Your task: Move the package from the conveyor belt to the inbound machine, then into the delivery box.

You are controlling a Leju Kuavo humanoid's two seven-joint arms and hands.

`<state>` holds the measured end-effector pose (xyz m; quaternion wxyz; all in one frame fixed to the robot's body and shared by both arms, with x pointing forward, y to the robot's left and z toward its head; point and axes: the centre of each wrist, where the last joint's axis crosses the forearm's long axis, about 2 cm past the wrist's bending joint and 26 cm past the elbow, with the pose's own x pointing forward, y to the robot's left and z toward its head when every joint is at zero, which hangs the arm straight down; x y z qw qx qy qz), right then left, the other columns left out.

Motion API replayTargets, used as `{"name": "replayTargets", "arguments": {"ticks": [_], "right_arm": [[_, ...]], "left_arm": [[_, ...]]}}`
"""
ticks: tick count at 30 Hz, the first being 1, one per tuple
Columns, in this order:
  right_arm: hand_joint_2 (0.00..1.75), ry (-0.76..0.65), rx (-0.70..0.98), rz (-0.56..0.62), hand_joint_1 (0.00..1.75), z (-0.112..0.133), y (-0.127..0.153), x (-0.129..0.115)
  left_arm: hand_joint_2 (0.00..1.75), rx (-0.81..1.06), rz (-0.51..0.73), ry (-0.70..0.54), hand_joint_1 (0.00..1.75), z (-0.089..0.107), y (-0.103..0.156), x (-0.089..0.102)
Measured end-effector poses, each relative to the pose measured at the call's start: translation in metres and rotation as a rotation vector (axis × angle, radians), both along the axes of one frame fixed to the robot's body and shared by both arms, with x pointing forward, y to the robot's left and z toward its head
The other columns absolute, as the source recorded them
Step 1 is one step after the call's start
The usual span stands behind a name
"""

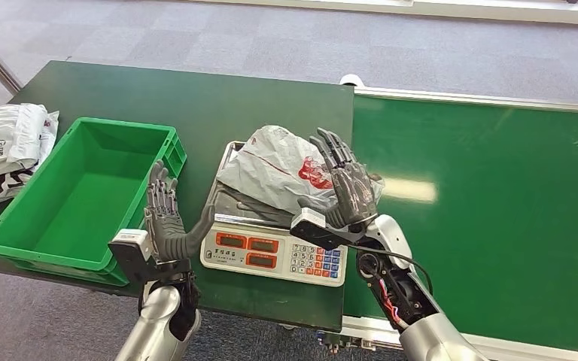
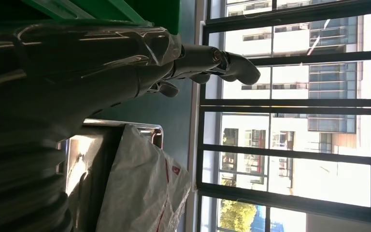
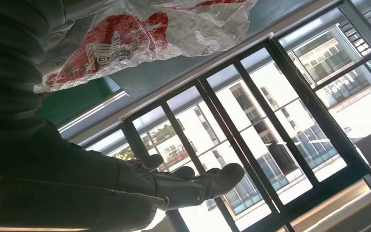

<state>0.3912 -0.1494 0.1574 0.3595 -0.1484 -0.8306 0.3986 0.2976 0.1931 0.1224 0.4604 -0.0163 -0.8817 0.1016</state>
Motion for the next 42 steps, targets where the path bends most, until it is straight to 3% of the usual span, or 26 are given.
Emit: {"name": "replayTargets", "arguments": {"ticks": [10,14,18,26,34,42], "right_arm": [[1.75,0.117,0.380,-0.078,0.00,-0.008,-0.016,-0.029],[1.75,0.147,0.557,-0.193,0.00,-0.019,-0.036,-0.045],[1.75,0.174,0.706,-0.323,0.00,-0.043,-0.064,-0.072],[1.75,0.166,0.716,-0.434,0.00,-0.064,-0.090,-0.111],[1.75,0.146,0.697,-0.443,0.00,-0.062,-0.091,-0.119],[1.75,0.126,0.697,-0.440,0.00,-0.056,-0.091,-0.121]], "left_arm": [[1.75,-0.014,0.010,0.019,0.00,0.000,0.002,0.000],[1.75,-0.013,-0.014,0.034,0.00,0.001,0.002,0.000],[1.75,0.023,-0.119,0.051,0.00,0.001,-0.001,0.000],[1.75,0.089,-0.250,0.066,0.00,0.001,-0.005,-0.001],[1.75,0.283,-0.269,0.047,0.00,0.002,-0.003,0.000],[1.75,0.587,-0.244,0.008,0.00,0.020,0.003,0.024]]}}
